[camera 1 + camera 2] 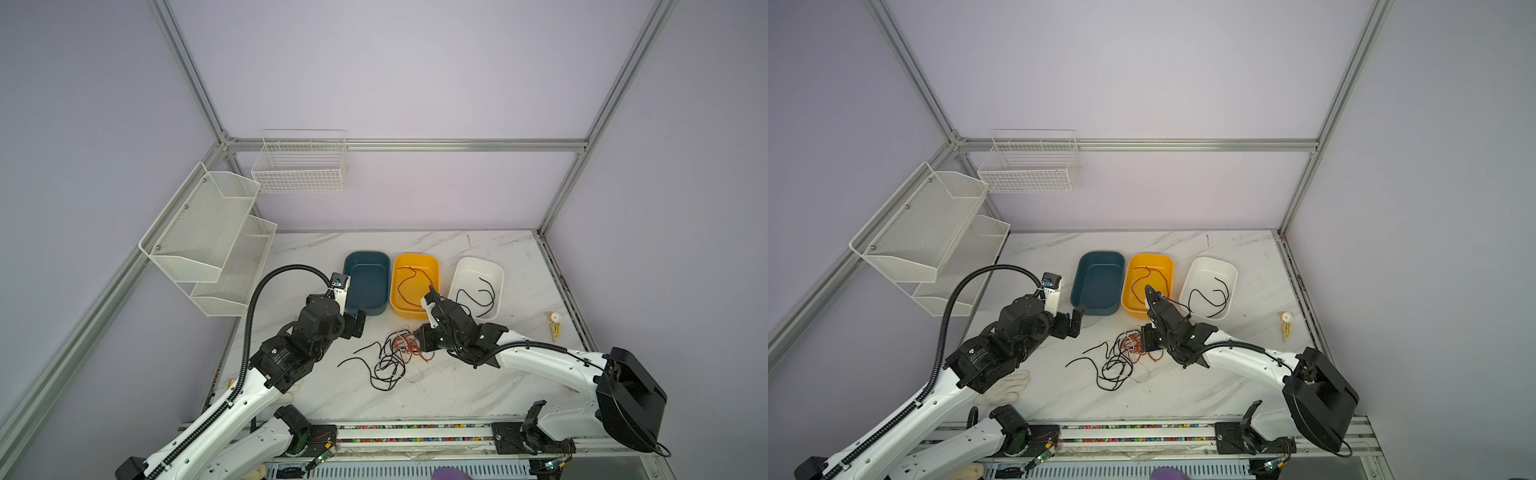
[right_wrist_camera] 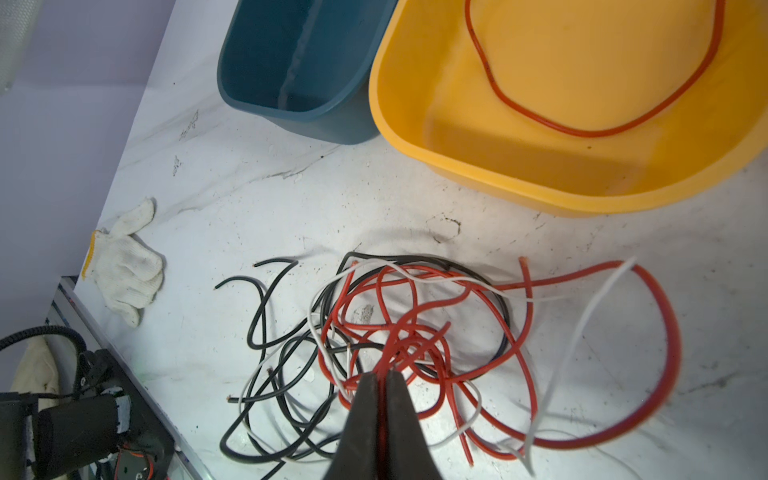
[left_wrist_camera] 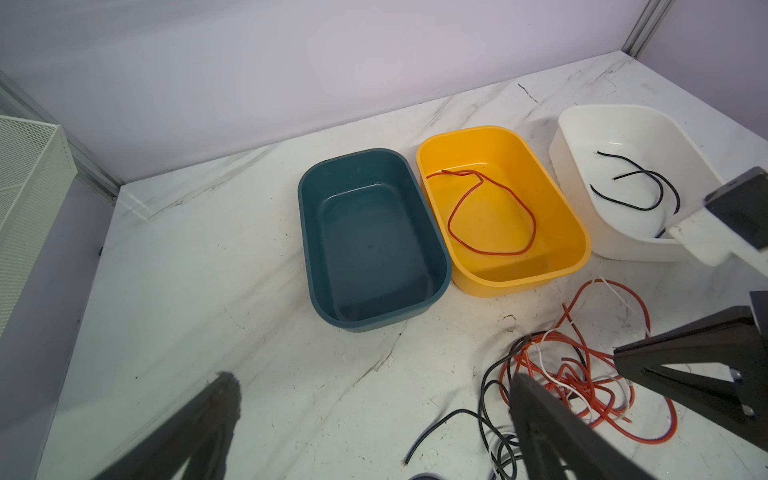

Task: Untangle the cables
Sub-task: 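Lift the red wire with the right gripper while the left gripper reaches toward it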

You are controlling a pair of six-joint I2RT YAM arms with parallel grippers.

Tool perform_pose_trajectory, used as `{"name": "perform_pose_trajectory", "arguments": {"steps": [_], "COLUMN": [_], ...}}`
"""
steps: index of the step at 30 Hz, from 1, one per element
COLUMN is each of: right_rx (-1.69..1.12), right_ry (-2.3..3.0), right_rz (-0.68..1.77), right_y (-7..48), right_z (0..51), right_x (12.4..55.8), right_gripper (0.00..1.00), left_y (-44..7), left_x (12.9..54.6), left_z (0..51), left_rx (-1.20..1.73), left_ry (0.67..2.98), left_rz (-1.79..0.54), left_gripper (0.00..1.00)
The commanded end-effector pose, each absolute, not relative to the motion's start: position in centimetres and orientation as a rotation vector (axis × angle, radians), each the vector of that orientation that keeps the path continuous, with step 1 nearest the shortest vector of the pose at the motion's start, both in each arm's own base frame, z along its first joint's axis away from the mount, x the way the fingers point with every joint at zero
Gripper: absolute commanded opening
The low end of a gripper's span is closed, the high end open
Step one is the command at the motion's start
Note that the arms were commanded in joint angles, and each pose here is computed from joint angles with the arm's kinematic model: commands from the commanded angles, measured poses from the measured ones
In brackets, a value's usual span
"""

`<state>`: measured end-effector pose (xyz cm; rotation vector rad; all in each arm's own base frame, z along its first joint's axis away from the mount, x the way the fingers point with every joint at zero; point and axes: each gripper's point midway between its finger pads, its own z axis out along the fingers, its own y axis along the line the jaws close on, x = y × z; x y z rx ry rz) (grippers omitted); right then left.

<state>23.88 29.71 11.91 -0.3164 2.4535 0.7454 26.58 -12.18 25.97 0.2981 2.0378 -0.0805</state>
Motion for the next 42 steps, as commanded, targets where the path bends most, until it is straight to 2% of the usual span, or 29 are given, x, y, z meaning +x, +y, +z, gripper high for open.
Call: {"name": "perform_pose_trajectory", "arguments": {"steps": [1, 15, 22, 26, 34, 42], "right_rx": [-0.312, -0.366, -0.457, -0.483, -0.552, -0.63], "right_ry": [2.393, 2.144, 2.012, 1.988, 1.946, 1.89], "right_rz": [0.741, 0.733, 0.885, 0.955, 1.065, 1.147], "right_y": [29.6, 27.4, 28.1, 28.7, 29.3, 29.5], "right_z": [14.6, 27.6, 33.1, 34.1, 34.4, 34.3], "right_x": [24.2, 24.2, 22.3, 21.6, 19.9, 18.1], "right_gripper": [0.01, 0.0, 0.0, 0.0, 0.0, 0.0], "left_y": [-12.2, -13.2, -14.2, -15.9, -21.3, -22.9], "left_x": [26.5, 26.3, 25.8, 24.8, 20.4, 19.9], "left_z": [25.2, 24.8, 24.8, 25.4, 26.5, 24.7], "left_rx": [0.284, 0.332, 0.374, 0.452, 0.719, 0.795], "left_ry": [2.039, 2.059, 2.066, 2.051, 1.974, 2.061], "left_rz": [-0.102, -0.149, -0.211, -0.333, -0.749, -0.829], "left_gripper": [1.0, 1.0, 1.0, 1.0, 1.0, 0.99]}}
